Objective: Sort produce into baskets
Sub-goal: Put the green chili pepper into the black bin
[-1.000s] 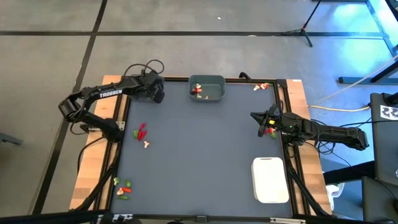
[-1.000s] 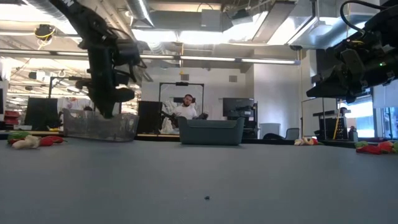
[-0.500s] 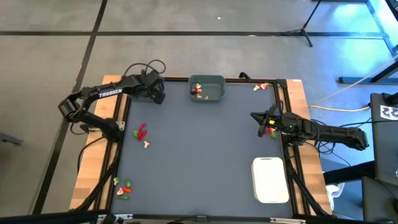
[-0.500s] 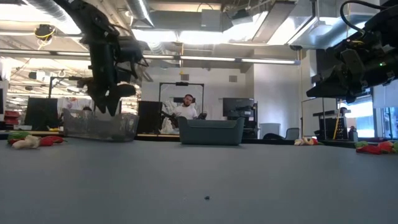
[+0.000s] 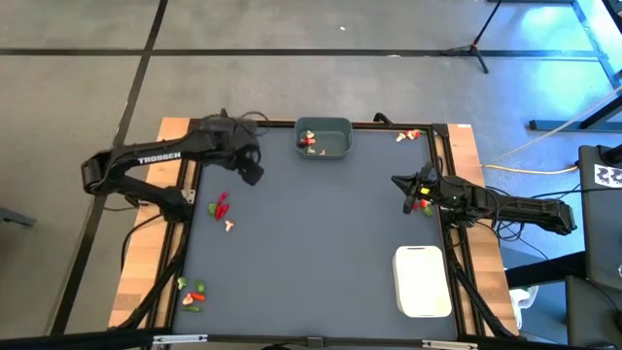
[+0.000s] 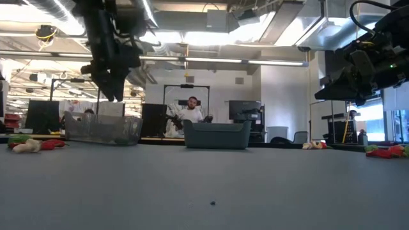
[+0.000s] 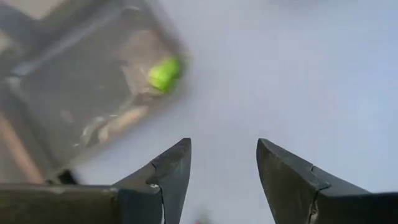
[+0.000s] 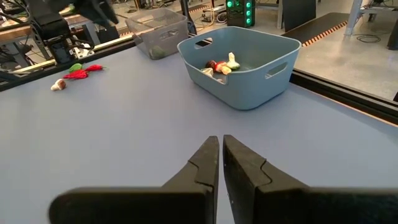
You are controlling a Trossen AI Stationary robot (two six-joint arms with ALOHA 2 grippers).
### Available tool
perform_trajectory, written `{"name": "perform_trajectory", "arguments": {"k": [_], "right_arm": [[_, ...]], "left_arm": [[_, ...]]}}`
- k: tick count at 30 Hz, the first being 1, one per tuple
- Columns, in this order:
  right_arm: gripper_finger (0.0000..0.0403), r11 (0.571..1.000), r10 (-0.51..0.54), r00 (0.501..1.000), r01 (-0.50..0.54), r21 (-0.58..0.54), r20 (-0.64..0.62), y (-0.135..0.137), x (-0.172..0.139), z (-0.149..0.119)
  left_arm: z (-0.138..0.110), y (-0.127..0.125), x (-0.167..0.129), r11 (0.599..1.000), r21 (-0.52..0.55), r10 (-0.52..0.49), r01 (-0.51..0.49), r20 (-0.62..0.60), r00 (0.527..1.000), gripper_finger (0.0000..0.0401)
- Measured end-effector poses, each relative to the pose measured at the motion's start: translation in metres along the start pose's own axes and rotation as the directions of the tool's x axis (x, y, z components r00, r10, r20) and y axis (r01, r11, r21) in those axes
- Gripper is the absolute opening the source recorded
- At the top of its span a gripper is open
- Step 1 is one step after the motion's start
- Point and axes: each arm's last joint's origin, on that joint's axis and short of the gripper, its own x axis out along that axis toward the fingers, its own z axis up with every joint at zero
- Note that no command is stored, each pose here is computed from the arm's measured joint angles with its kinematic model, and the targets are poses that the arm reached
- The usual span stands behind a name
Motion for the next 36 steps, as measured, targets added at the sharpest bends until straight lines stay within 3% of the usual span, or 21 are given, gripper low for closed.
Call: {"name": "perform_trajectory", "arguments": {"k": [10, 18, 24, 30, 36], "right_arm": [[0.0026, 1.0, 0.0, 1.0, 0.0, 0.0, 0.001, 0.0, 0.0, 0.0], [0.0026, 1.0, 0.0, 1.0, 0.0, 0.001, 0.002, 0.0, 0.0, 0.0], [0.0026, 1.0, 0.001, 1.0, -0.001, 0.001, 0.002, 0.0, 0.0, 0.0], [0.0026, 1.0, 0.001, 1.0, -0.001, 0.001, 0.002, 0.0, 0.0, 0.0], [0.0026, 1.0, 0.001, 1.0, -0.001, 0.001, 0.002, 0.0, 0.0, 0.0]], "left_arm": [[-0.026, -0.039, -0.015, 0.974, 0.212, -0.086, 0.084, -0.001, 0.996, 0.0177], [-0.033, -0.043, -0.017, 0.964, 0.251, -0.079, 0.083, -0.027, 0.997, 0.0177], [-0.048, -0.036, -0.019, 0.982, 0.191, 0.02, 0.007, -0.139, 0.99, 0.0177], [-0.065, -0.032, -0.025, 0.996, 0.008, 0.088, -0.09, -0.282, 0.955, 0.0177], [-0.071, -0.035, -0.028, 0.985, -0.104, 0.099, -0.135, -0.295, 0.95, 0.0177]]}}
